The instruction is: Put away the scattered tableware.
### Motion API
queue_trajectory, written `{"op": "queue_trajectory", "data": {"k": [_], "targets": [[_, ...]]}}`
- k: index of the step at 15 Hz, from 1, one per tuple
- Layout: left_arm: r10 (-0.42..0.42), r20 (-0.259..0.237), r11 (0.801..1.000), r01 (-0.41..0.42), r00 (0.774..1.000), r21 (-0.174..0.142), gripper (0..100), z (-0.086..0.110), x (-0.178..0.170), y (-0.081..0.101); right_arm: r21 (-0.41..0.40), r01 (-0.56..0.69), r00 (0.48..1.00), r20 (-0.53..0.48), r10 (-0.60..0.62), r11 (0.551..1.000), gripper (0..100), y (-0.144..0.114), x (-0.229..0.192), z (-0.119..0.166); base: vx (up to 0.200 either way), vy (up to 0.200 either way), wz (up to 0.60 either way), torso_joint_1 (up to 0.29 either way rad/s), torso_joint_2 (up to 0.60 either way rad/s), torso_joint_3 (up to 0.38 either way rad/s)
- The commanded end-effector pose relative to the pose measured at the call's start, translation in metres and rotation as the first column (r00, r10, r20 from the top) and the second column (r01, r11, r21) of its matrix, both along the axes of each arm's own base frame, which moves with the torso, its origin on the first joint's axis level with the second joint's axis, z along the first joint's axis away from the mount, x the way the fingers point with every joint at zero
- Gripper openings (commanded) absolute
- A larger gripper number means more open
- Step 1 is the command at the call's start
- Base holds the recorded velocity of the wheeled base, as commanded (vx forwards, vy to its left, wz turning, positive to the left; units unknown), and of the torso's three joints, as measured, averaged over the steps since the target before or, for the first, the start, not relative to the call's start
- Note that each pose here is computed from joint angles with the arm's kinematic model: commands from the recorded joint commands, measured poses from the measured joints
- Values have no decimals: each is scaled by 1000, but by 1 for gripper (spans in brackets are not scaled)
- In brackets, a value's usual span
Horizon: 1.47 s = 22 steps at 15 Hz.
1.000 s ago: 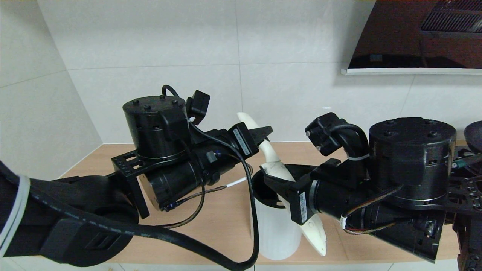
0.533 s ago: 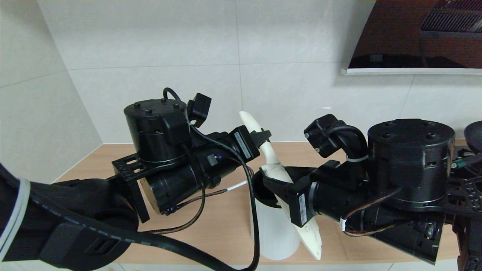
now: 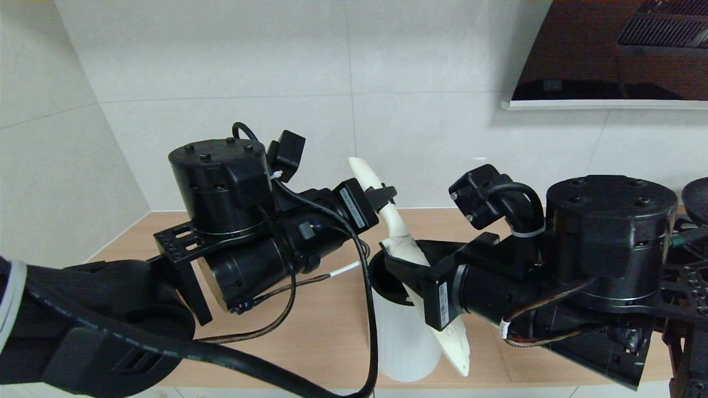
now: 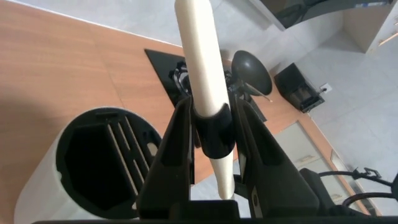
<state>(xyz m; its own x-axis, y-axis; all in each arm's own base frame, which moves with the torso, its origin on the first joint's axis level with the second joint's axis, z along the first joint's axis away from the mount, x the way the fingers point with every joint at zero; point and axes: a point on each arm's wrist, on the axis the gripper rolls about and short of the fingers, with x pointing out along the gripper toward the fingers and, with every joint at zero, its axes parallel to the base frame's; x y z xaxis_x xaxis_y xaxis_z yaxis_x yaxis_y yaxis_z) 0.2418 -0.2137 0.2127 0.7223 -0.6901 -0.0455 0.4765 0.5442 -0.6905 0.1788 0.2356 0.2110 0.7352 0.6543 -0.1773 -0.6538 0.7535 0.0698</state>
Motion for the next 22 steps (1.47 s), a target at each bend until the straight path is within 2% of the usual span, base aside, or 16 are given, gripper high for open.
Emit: {"op": "queue_trajectory", "data": {"k": [1, 3, 5, 6, 7, 9, 10, 11, 12, 13, 14, 17, 20, 21, 22], "targets": [[3, 21, 1000, -3, 1000, -15, 0, 8, -3, 3, -1, -1, 1000, -3, 1, 1000, 100, 0, 0, -1, 0, 0, 0, 0, 0, 0], [22, 39, 999, -21, 999, -27, 0, 17, -4, 5, 16, 0, 1000, 13, 0, 1000, 100, -1, -1, 1, 0, 0, 0, 0, 0, 0], [45, 43, 999, -44, 998, -21, 0, 21, -4, 5, 26, 1, 1000, 21, -2, 1000, 100, -2, -2, 3, 0, 0, 0, 0, 0, 0], [86, 54, 996, -87, 995, -1, 0, 28, -3, 6, 43, 2, 999, 35, -4, 999, 100, -6, -4, 8, 0, 0, 0, 0, 0, 0], [166, 86, 986, -167, 982, 15, 0, 44, -2, 6, 72, 16, 998, 58, -20, 997, 100, -17, -6, 19, 0, 0, 0, 0, 0, 0], [235, 119, 970, -241, 965, 33, 0, 65, -5, 11, 94, 48, 995, 86, -56, 994, 100, -33, -7, 31, 0, 0, 0, 0, 0, 0], [280, 137, 956, -289, 950, 50, 0, 75, -7, 15, 106, 76, 990, 107, -87, 991, 100, -45, -6, 39, 0, 0, 0, 0, 0, 0], [315, 178, 940, -333, 932, 79, 0, 88, -6, 18, 121, 108, 985, 120, -122, 987, 100, -59, -6, 47, 0, 0, 0, 0, 0, 0], [329, 194, 930, -353, 924, 105, 0, 93, -5, 18, 124, 118, 983, 123, -133, 985, 100, -65, -7, 50, 0, 0, 0, 0, 0, 0], [362, 217, 900, -401, 907, 172, 0, 99, -3, 18, 121, 153, 979, 120, -168, 981, 100, -74, -4, 52, 0, 0, 0, 0, 0, 0], [376, 217, 886, -418, 901, 200, 0, 99, -3, 16, 121, 167, 976, 120, -181, 979, 100, -77, -3, 52, 0, 0, 0, 0, 0, 0], [413, 210, 857, -456, 886, 239, 0, 91, -2, 11, 122, 201, 969, 121, -215, 972, 100, -83, 4, 52, 0, 0, 0, 0, 0, 0], [443, 273, 777, -518, 854, 357, 0, 75, -8, -7, 104, 203, 971, 109, -214, 974, 100, -80, 7, 47, 0, 0, 0, 0, 0, 0], [458, 280, 761, -535, 844, 368, 0, 70, -11, -16, 103, 204, 971, 108, -215, 974, 100, -80, 8, 47, 0, 0, 0, 0, 0, 0], [459, 288, 755, -540, 841, 372, 0, 65, -11, -25, 100, 206, 971, 107, -216, 973, 100, -80, 9, 46, 0, 0, 0, 0, 0, 0]]}}
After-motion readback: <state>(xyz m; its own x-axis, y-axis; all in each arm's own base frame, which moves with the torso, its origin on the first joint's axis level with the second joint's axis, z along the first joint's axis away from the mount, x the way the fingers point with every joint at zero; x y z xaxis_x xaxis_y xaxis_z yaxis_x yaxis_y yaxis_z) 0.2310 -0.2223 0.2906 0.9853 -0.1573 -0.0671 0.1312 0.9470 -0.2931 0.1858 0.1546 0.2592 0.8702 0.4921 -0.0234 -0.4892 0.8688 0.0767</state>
